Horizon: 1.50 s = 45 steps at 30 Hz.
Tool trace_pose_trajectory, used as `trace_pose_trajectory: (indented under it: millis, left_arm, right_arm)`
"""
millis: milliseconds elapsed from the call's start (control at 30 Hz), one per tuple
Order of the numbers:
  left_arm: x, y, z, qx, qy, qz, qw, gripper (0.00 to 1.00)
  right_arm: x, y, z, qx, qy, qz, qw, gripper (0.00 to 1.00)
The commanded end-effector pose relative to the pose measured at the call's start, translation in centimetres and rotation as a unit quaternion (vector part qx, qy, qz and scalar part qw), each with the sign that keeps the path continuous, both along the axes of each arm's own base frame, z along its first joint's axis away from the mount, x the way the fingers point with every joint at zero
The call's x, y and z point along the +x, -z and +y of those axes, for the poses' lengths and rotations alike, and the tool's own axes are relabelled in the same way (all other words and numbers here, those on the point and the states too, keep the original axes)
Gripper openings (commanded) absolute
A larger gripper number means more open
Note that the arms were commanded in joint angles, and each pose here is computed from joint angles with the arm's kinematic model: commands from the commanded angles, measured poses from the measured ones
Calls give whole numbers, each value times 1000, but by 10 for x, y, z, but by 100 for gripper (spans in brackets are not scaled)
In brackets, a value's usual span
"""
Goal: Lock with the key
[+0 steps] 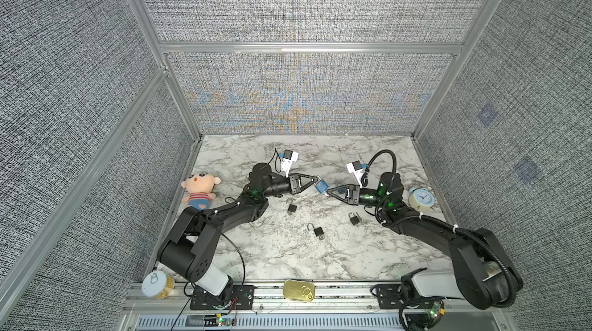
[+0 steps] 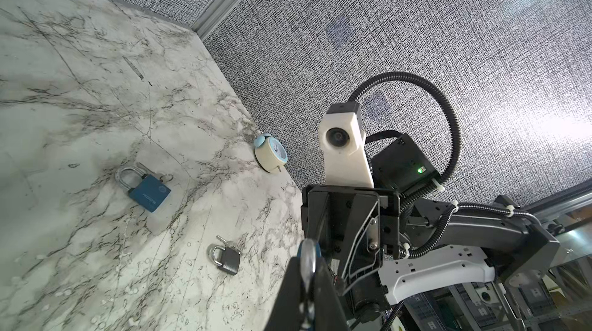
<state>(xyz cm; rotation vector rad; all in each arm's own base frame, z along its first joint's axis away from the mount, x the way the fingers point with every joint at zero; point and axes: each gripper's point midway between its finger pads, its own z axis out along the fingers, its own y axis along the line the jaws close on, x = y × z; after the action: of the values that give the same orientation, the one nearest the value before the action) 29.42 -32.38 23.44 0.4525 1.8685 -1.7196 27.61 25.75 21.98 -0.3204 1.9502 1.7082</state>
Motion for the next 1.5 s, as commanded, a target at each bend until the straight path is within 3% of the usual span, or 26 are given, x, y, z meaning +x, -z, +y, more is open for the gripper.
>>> trace_pose_trajectory:
  millis: [0,267,467,1100,1467]
  left_arm:
    - [1,-9,0,-12,0,-14,1000,0]
    - [1,-11,0,-16,-2,-13,1000,0]
    - [1,-13,1,-18,-4,-14,1000,0]
    - [10,-27,20,-29,-23,-27,999,0]
    - [21,-7,21,12,-43,-9,999,0]
  right_arm:
    - [0,-8,2,11,-4,-18,1000,27]
    - [2,-8,7,19,-8,-16,1000,19]
    - [3,-7,7,24,-8,-13,1000,0]
    - [-14,12,-2,5,2,7,1000,0]
    - [-17,-6,-13,-39,21,-29,999,0]
